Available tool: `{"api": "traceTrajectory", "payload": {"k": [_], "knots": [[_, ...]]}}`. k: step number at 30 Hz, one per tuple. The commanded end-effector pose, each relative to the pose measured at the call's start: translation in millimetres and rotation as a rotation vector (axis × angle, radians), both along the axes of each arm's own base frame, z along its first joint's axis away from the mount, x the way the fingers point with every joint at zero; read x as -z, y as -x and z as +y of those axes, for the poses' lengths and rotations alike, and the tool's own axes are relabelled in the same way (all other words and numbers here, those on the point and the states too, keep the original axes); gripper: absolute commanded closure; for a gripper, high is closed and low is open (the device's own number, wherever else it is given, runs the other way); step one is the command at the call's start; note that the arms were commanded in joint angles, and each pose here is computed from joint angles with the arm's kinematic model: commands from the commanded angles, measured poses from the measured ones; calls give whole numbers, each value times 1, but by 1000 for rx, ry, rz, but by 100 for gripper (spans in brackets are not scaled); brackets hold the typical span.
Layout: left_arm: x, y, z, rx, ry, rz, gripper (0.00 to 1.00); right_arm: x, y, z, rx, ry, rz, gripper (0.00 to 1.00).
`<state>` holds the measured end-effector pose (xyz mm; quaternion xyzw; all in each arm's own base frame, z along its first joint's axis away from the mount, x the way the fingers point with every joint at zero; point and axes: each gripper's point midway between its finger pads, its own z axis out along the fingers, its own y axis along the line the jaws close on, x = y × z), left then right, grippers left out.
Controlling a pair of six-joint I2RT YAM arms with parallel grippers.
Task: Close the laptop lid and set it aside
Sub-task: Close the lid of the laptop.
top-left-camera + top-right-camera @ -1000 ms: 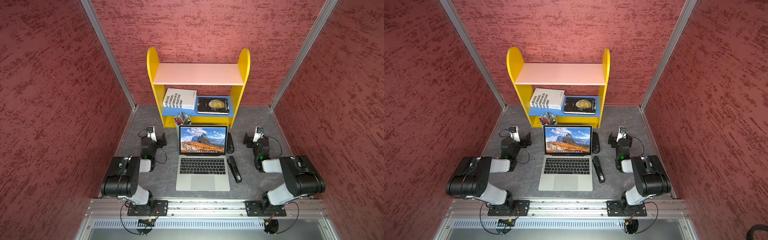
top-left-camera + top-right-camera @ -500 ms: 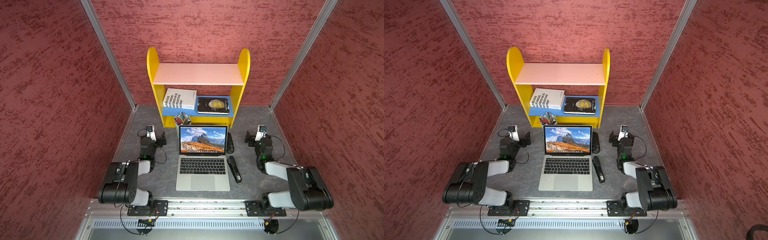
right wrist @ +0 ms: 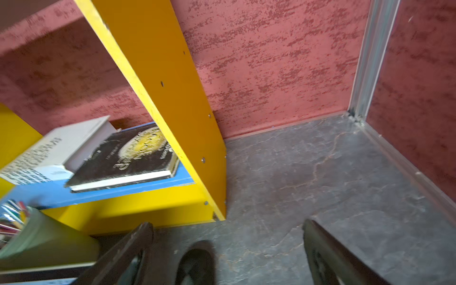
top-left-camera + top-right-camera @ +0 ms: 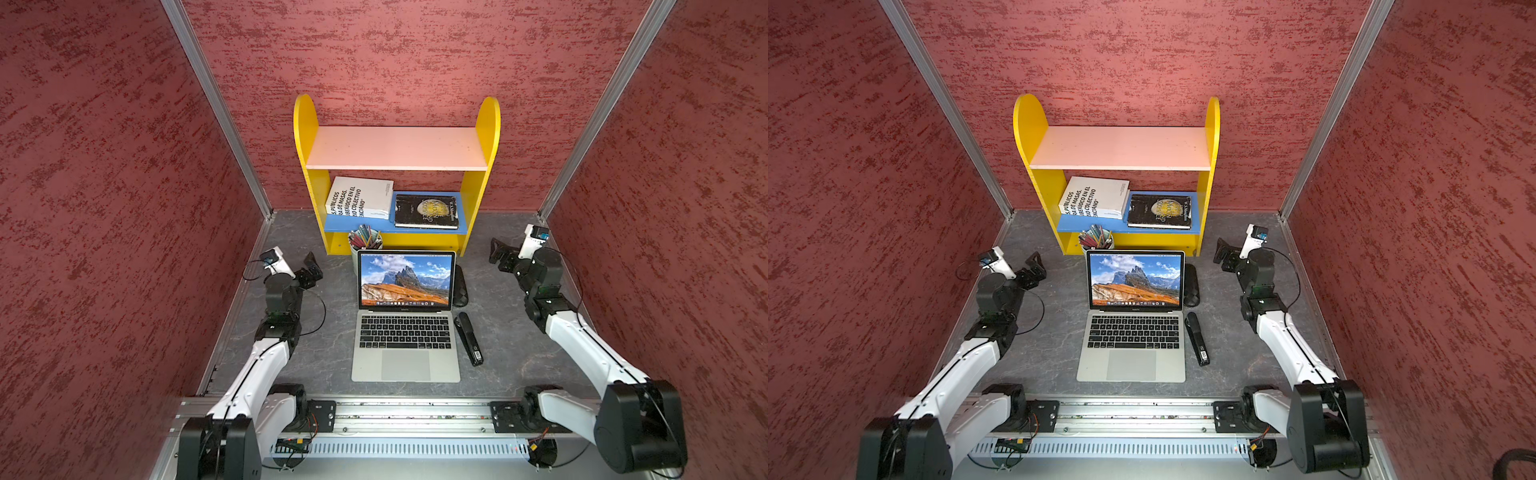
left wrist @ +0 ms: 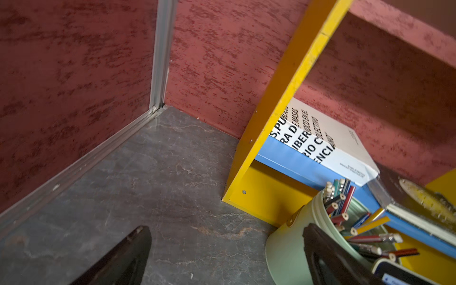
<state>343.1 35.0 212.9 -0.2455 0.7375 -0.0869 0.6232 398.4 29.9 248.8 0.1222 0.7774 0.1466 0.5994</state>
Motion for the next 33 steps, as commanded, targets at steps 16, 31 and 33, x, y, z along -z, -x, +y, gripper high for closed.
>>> {"api": "traceTrajectory", "payload": {"k": [16, 31, 33], "knots": [[41, 49, -20, 74, 374, 168, 0, -29, -9, 133, -448, -185, 333, 2], [44, 54, -29, 124, 373, 174, 0, -4, -38, 253, -629, -89, 485, 5], [44, 54, -29, 126, 372, 175, 0, 2, -42, 264, -645, -88, 509, 6]]}}
